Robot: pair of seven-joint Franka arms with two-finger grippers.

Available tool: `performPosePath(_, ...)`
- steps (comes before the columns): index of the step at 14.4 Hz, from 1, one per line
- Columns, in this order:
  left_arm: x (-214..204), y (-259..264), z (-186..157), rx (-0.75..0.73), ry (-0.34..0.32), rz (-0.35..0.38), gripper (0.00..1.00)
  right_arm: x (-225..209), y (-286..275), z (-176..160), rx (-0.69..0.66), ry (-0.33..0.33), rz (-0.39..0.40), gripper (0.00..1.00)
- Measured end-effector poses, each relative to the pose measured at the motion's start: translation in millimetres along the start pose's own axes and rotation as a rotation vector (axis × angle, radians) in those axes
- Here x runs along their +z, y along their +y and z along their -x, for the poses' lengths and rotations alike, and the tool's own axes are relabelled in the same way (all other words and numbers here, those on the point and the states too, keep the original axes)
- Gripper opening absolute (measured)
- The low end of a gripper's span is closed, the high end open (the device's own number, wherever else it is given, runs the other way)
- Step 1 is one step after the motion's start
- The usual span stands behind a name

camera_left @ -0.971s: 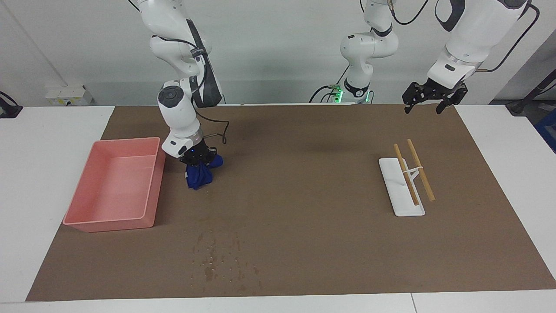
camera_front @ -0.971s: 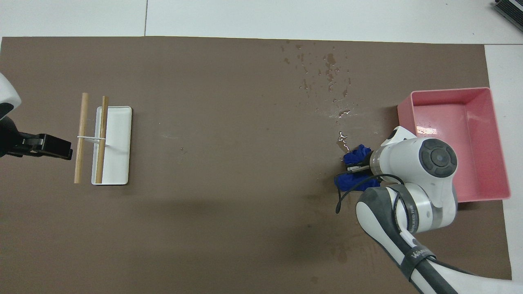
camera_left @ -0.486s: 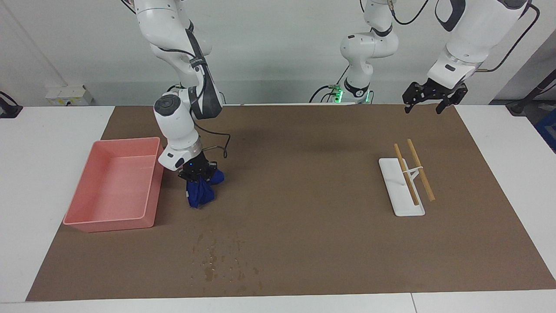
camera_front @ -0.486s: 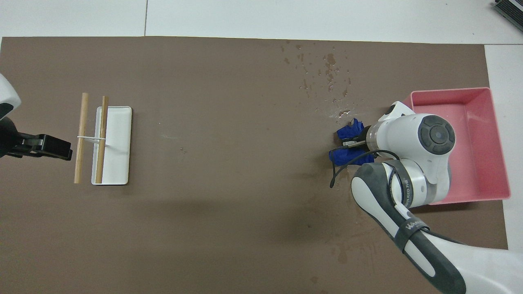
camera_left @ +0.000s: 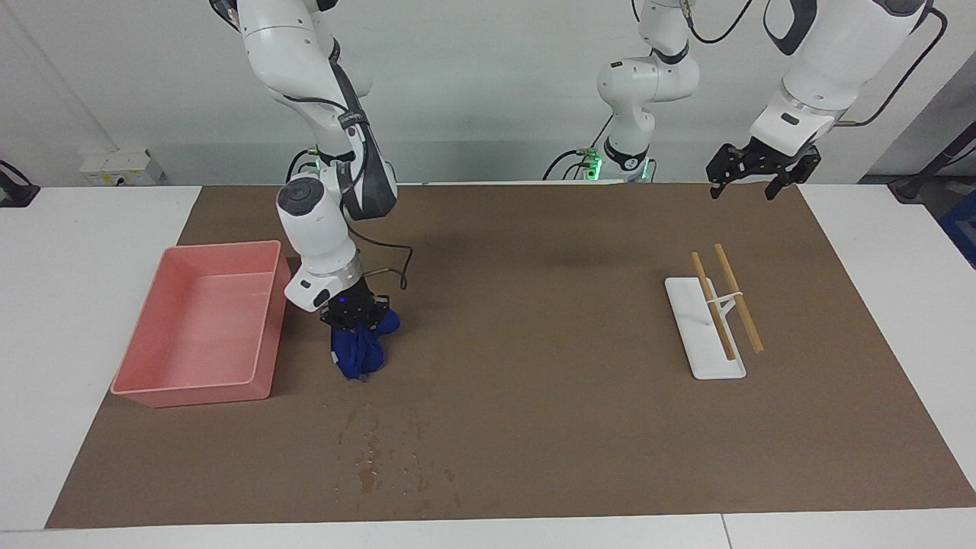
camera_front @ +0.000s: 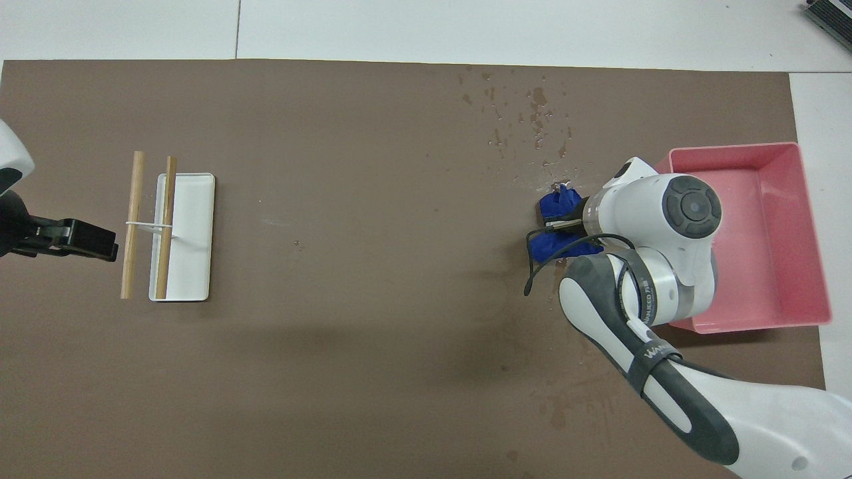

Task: Wipe water with towel using both arms
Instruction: 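Wipe the towel across the wet streak with the right gripper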

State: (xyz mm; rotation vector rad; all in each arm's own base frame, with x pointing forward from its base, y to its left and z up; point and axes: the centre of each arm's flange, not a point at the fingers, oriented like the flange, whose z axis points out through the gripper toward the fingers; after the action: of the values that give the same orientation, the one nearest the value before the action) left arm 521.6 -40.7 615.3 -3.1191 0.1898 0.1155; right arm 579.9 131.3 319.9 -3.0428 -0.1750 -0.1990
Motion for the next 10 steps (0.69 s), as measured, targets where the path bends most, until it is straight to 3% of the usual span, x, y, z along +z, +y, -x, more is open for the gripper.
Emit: performPosePath(10,0,0,0,0.000,0.000,0.000,1.00,9,8,43,0.040,-0.319,0.028,0.14)
